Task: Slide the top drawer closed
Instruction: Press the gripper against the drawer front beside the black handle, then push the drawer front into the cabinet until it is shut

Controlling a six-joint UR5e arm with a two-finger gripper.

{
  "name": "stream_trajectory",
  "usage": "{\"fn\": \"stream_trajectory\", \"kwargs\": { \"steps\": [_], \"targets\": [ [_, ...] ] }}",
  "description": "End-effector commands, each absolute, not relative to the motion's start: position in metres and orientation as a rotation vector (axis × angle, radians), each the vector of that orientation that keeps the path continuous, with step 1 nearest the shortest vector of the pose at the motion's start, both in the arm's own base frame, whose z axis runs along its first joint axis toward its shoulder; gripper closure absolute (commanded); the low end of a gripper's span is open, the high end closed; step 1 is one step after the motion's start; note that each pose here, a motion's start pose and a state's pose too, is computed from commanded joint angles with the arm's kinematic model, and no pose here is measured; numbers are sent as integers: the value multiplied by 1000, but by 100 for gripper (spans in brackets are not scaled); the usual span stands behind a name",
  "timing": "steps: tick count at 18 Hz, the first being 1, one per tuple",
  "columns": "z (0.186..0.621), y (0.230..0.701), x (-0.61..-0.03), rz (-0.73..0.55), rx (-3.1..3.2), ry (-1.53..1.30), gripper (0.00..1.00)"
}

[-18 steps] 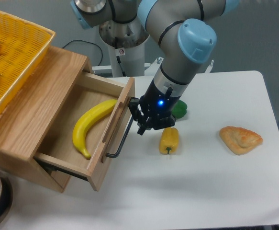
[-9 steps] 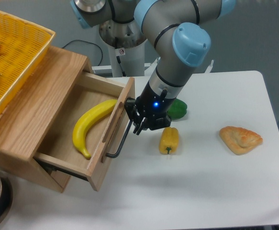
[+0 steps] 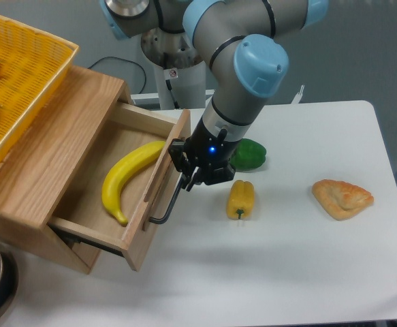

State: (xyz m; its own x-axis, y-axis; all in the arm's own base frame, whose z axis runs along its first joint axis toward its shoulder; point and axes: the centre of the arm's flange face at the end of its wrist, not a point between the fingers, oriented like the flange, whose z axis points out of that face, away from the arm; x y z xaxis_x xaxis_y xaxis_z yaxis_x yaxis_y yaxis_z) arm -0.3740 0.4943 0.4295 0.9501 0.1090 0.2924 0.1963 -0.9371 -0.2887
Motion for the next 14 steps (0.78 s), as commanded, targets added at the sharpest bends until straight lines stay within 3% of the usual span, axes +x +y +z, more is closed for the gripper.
{"fn": "stream_trajectory", "kwargs": {
  "steps": [14],
  "targets": [
    [429, 503, -335, -376, -2843, -180, 84]
  ]
}}
